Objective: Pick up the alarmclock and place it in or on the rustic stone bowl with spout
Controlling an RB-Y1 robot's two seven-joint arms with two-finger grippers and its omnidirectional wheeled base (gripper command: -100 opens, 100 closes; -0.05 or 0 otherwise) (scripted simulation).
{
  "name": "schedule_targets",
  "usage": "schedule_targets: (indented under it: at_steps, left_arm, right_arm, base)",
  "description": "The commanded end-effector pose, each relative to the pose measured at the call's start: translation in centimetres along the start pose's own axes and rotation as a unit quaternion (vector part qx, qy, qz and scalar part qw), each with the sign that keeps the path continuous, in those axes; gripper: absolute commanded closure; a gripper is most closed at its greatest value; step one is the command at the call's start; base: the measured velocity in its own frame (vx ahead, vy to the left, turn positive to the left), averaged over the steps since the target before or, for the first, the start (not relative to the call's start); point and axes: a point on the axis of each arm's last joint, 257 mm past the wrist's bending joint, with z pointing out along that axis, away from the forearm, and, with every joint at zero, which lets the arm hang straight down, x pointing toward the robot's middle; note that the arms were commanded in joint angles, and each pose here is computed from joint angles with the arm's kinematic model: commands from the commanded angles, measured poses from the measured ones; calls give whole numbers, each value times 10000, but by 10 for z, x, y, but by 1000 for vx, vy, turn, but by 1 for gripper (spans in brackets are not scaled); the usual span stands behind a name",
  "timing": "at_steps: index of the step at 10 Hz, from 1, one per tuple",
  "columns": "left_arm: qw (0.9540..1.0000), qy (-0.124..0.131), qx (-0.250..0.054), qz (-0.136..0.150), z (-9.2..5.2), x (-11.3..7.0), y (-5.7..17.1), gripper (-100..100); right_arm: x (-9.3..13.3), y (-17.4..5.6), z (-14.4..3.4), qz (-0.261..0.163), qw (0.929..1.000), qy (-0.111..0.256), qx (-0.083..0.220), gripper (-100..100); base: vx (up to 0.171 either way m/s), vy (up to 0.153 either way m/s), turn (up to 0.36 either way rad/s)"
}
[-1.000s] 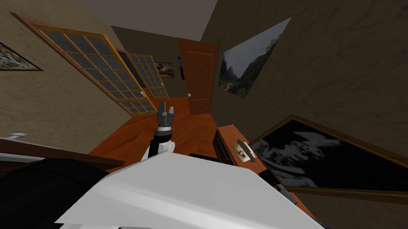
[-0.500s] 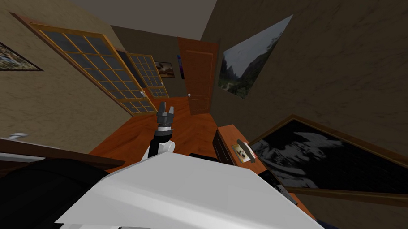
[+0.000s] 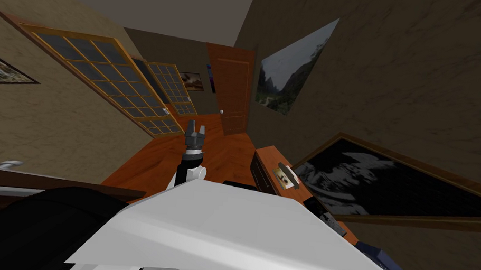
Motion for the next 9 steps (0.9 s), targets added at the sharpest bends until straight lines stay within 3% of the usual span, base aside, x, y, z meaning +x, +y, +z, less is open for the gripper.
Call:
schedule_targets:
  at_steps: [1,5,6,7,9]
  left_arm:
    - [10000,0,0,0,0,0,0,0]
    - [10000,0,0,0,0,0,0,0]
    - [10000,0,0,0,0,0,0,0]
    - [10000,0,0,0,0,0,0,0]
    - [10000,0,0,0,0,0,0,0]
  right_arm:
    - [-13,-14,-16,-78,10000,-16,4,-100]
    - [-34,-32,-39,-203,9998,-37,18,-100]
    - [-29,-29,-36,-197,9998,-29,8,-100]
    - [-30,-29,-37,-192,9998,-34,9,0]
    - [-30,-29,-37,-192,9998,-34,9,0]
  base:
    - [-54,11,-91]
    - [-36,14,-60]
    - [-14,6,-9]
    - [0,0,0]
    - [0,0,0]
